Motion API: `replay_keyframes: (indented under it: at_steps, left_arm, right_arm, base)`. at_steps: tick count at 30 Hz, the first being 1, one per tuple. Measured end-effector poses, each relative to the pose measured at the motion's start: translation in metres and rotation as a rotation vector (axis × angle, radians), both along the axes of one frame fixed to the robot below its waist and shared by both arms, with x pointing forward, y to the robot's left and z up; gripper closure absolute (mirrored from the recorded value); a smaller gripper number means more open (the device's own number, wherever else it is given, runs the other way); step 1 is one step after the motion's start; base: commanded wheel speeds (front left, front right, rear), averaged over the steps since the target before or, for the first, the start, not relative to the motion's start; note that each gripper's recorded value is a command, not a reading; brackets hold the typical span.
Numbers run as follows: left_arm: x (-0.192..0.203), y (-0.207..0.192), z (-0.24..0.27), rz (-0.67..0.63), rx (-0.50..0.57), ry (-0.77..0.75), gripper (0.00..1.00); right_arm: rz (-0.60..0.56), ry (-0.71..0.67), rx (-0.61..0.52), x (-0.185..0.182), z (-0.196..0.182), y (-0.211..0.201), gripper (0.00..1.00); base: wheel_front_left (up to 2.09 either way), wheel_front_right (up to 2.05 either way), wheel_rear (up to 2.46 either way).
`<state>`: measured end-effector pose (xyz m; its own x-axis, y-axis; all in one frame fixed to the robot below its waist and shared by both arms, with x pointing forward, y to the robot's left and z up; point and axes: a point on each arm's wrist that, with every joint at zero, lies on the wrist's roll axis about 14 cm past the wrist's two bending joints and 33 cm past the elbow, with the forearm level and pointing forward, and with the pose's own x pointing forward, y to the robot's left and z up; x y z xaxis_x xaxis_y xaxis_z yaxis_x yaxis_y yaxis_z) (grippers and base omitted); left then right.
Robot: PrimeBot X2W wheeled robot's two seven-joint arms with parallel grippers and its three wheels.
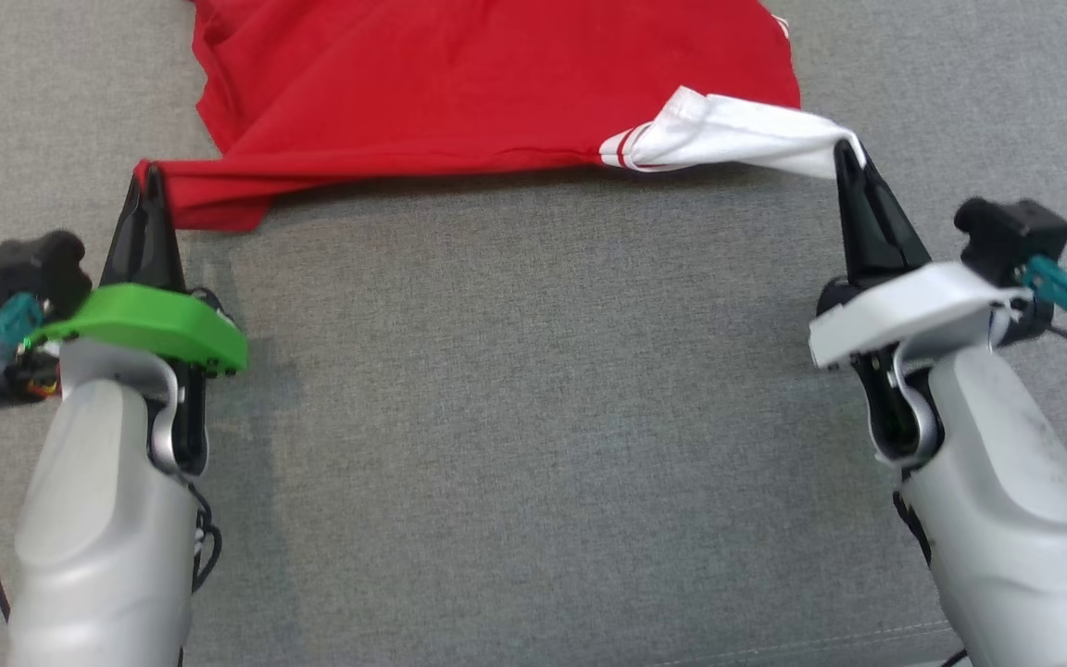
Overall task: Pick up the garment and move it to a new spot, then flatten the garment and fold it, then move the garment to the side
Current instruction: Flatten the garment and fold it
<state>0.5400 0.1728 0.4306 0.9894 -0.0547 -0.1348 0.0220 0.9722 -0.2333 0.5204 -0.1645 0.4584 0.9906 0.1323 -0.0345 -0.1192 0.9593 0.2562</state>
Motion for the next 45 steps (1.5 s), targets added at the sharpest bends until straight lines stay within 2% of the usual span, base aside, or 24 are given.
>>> replay_keyframes:
  at_steps: [8, 15, 23, 32, 37, 45]
  left_arm:
    - [-0.058, 0.013, 0.025, 0.018, 0.06, -0.103, 1.0]
    - [-0.112, 0.028, 0.039, 0.063, 0.101, -0.133, 1.0]
    - [-0.157, 0.03, 0.048, 0.079, 0.112, -0.09, 1.0]
    - [-0.159, 0.026, 0.035, 0.046, 0.102, 0.004, 1.0]
    - [-0.14, 0.019, 0.016, -0.013, 0.108, 0.091, 1.0]
    - [-0.109, 0.012, -0.023, -0.097, 0.134, 0.21, 1.0]
  right_arm:
    - [-0.032, -0.039, -0.025, -0.077, 0.009, -0.017, 1.0]
    - [-0.053, -0.064, -0.025, -0.137, 0.025, -0.018, 1.0]
    - [-0.064, -0.067, -0.043, -0.182, 0.043, -0.02, 1.0]
    - [-0.031, -0.022, -0.106, -0.174, 0.041, -0.025, 1.0]
    - [0.026, -0.007, -0.131, -0.144, 0.031, -0.019, 1.0]
    - [0.14, 0.075, -0.211, -0.089, -0.013, -0.011, 1.0]
  base:
    - [0.0, 0.0, 0.0]
    - [0.0, 0.0, 0.0]
    - [0.0, 0.0, 0.0]
    - [0.0, 0.0, 0.0]
    - [0.0, 0.0, 0.0]
    - [0.0, 0.0, 0.0]
